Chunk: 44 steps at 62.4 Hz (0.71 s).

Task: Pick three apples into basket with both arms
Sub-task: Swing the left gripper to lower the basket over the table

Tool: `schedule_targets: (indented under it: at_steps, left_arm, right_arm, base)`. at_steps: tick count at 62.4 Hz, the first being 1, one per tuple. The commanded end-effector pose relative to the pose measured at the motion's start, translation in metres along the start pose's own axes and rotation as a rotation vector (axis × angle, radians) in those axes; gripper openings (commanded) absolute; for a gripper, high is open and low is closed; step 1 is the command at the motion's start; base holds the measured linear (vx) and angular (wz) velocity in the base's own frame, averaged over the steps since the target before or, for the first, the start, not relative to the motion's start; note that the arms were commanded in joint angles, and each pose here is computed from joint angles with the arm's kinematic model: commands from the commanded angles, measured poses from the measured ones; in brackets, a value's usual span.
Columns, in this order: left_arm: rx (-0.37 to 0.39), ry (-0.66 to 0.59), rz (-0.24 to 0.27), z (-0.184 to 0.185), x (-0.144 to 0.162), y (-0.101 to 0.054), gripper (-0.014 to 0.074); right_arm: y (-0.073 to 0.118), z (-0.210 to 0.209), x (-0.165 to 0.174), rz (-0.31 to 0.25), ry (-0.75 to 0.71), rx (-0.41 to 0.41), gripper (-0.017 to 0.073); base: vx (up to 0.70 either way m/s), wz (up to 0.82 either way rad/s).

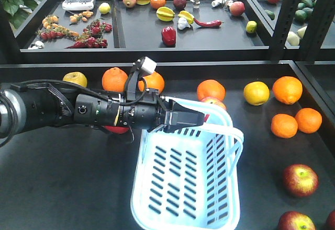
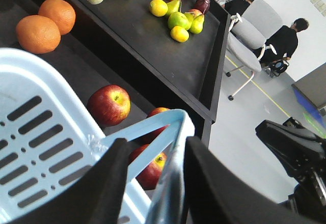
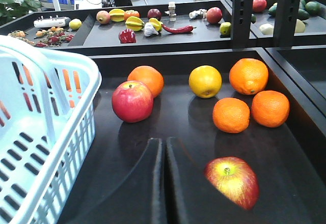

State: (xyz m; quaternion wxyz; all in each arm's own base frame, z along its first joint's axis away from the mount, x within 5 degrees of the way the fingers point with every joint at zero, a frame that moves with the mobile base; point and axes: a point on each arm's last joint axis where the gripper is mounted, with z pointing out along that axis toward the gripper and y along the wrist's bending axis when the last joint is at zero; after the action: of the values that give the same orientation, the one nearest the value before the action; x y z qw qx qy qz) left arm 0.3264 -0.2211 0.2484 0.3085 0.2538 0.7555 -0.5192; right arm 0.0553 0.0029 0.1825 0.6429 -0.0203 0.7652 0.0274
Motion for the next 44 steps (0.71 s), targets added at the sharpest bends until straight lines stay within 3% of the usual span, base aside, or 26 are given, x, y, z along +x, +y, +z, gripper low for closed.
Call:
schedule_targets:
  at_steps: [1,16,44]
  left_arm:
    - [0.08,-0.094,-0.008,-0.0077,-0.0226,-0.0255,0.0349]
    - [0.084,-0.1,-0.02,-0.0079,-0.0233,-0.0262,0.0476]
    - [0.067,-0.131,-0.012,-0.0149,-0.0295,-0.0291,0.0489]
  right_arm:
    - [0.0007,0.0002,-0.0024,-0.018,-0.07,-0.008,-0.0005]
    - [0.0007,0.0002,-0.0024,-0.018,-0.07,-0.008,-0.0005]
    - [0.0007,0.0002,-0.0024,-0.018,-0.07,-0.008,-0.0005]
  base:
    - [0.0,0.0]
    - [0.0,0.0]
    - [0.0,0.0]
